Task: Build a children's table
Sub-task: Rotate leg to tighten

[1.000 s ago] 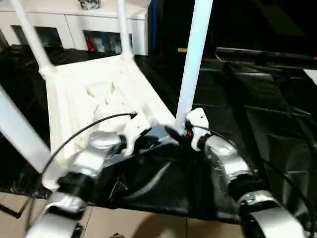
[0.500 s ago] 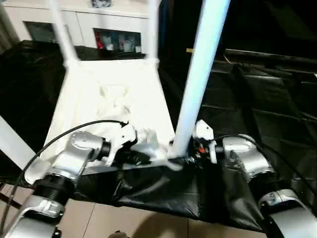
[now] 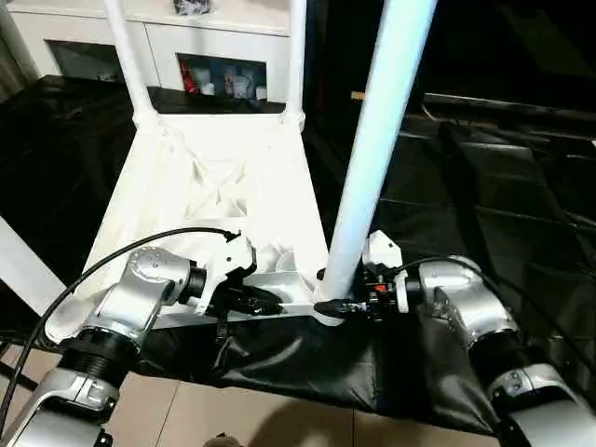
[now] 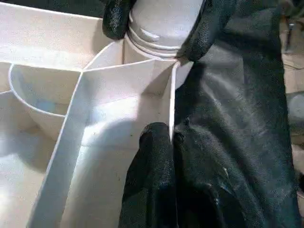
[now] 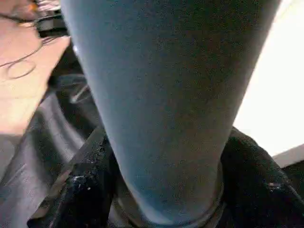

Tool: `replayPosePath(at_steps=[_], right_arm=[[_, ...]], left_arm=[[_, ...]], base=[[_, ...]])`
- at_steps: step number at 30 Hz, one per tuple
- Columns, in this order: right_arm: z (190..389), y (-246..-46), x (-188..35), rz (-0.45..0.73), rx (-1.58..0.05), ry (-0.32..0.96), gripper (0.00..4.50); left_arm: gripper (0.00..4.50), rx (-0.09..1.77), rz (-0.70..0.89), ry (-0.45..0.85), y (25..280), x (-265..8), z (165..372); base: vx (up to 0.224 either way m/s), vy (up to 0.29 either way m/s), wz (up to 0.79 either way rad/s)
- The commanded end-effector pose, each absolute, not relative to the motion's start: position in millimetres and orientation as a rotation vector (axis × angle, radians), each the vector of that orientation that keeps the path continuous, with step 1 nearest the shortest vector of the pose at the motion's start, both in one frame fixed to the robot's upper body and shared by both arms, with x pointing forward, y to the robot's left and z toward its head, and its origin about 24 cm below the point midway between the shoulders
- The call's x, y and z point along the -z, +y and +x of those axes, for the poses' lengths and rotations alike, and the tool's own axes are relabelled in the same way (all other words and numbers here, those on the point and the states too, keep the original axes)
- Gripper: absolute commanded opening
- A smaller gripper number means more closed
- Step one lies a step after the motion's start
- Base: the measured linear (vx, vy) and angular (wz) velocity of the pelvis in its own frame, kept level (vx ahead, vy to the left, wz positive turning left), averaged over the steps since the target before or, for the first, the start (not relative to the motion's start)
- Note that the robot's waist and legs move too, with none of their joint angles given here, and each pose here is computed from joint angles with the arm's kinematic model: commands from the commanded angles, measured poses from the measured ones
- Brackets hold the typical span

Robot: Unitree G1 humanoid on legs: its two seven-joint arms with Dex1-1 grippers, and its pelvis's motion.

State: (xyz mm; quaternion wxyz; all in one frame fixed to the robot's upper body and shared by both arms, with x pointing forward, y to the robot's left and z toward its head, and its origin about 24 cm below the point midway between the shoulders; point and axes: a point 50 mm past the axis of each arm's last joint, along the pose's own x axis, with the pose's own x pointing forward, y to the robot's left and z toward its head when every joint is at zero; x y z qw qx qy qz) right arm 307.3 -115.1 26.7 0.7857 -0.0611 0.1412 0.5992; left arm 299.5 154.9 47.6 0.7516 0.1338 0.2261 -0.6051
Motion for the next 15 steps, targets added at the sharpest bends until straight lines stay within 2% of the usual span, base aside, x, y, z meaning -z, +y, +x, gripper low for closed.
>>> replayPosePath(at_steps=[1,6,8,12,15], right_arm=[[304.2,-92.3,-6.6,-0.16,-1.182,0.358,2.65],[311.7,-80.1,-0.3,-0.112,-0.956,0.36,2.65],[317.2,-67.0,4.3,-0.113,-0.785,0.382,2.65],[318.0,-57.3,3.6,-0.123,-0.759,0.369,2.65],[317.7,-46.4,-0.9,-0.165,-0.786,0.313,2.65]], left_arm=[[0.0,1.232,0.293,0.39,132.9,-56.2,312.9],[0.0,1.103,0.297,0.357,117.0,-53.7,320.8],[0.0,1.045,0.278,0.346,99.1,-50.4,322.0],[0.0,1.023,0.274,0.337,90.1,-48.2,322.0],[0.0,1.016,0.268,0.319,78.2,-47.2,321.2]], base=[[0.0,0.0,0.0],[0.0,0.0,0.0],[0.0,0.0,0.0],[0.0,0.0,0.0],[0.0,0.0,0.0]])
